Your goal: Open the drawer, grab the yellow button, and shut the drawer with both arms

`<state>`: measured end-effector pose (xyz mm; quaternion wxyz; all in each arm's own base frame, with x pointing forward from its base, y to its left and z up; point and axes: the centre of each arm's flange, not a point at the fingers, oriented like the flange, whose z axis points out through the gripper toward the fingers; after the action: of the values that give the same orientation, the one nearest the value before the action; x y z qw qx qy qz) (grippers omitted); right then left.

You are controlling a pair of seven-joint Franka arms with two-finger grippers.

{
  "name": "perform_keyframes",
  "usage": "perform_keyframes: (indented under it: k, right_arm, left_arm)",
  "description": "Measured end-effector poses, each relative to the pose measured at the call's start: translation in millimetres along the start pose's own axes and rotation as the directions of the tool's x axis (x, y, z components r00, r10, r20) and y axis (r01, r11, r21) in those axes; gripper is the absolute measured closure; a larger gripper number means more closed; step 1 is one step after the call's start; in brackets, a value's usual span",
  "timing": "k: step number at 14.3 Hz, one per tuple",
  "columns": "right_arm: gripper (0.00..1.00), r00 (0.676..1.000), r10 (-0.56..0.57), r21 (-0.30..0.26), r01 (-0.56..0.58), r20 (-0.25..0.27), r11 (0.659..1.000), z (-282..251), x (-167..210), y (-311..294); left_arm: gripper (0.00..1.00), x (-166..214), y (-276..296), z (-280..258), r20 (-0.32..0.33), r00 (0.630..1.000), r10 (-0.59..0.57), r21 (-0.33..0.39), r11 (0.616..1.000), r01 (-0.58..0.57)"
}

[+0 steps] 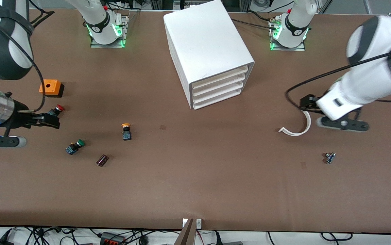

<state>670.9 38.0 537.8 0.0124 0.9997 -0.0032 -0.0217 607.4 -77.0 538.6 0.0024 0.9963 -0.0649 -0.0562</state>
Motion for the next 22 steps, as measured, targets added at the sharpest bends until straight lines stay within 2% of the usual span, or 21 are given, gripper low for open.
perform_keyframes:
  k: [3,5,6,10,13,17,19,22]
  right_arm:
    - [0.0,0.999,0.029,0.007,-0.029,-0.041,1.0,-23,-6,20]
    - [0.0,0.995,0.061,0.019,-0.06,-0.077,0.998,-48,-16,43]
    - [0.0,0.993,0.076,0.028,-0.074,-0.093,0.997,-59,-22,55]
    - [0.0,0.986,0.115,0.063,-0.108,-0.119,0.992,-82,-40,88]
    - [0.0,0.986,0.126,0.07,-0.118,-0.113,0.991,-89,-55,96]
    - [0.0,0.99,0.075,0.066,-0.067,-0.121,0.996,-96,-66,108]
    - [0.0,0.992,0.066,0.052,-0.061,-0.107,0.997,-90,-69,108]
    - [0.0,0.997,0.022,-0.011,-0.023,-0.074,1.0,-78,-78,91]
  left_arm:
    - [0.0,-25,-37,-34,-0.077,0.996,-0.033,-0.008,0.999,0.033]
    - [0.0,-42,-36,-49,-0.151,0.988,-0.038,0.003,0.999,0.039]
    - [0.0,-50,-32,-51,-0.163,0.986,-0.032,0.007,0.999,0.033]
    - [0.0,-69,-30,-43,-0.149,0.988,0.047,0.023,0.999,-0.044]
    - [0.0,-70,-34,-39,-0.142,0.989,0.041,0.008,0.999,-0.041]
    - [0.0,-71,-36,-38,-0.131,0.99,0.043,0.001,0.999,-0.043]
    - [0.0,-71,-36,-38,-0.116,0.992,0.045,0.0,0.999,-0.045]
    - [0.0,-72,-33,-38,-0.101,0.994,0.051,-0.002,0.999,-0.052]
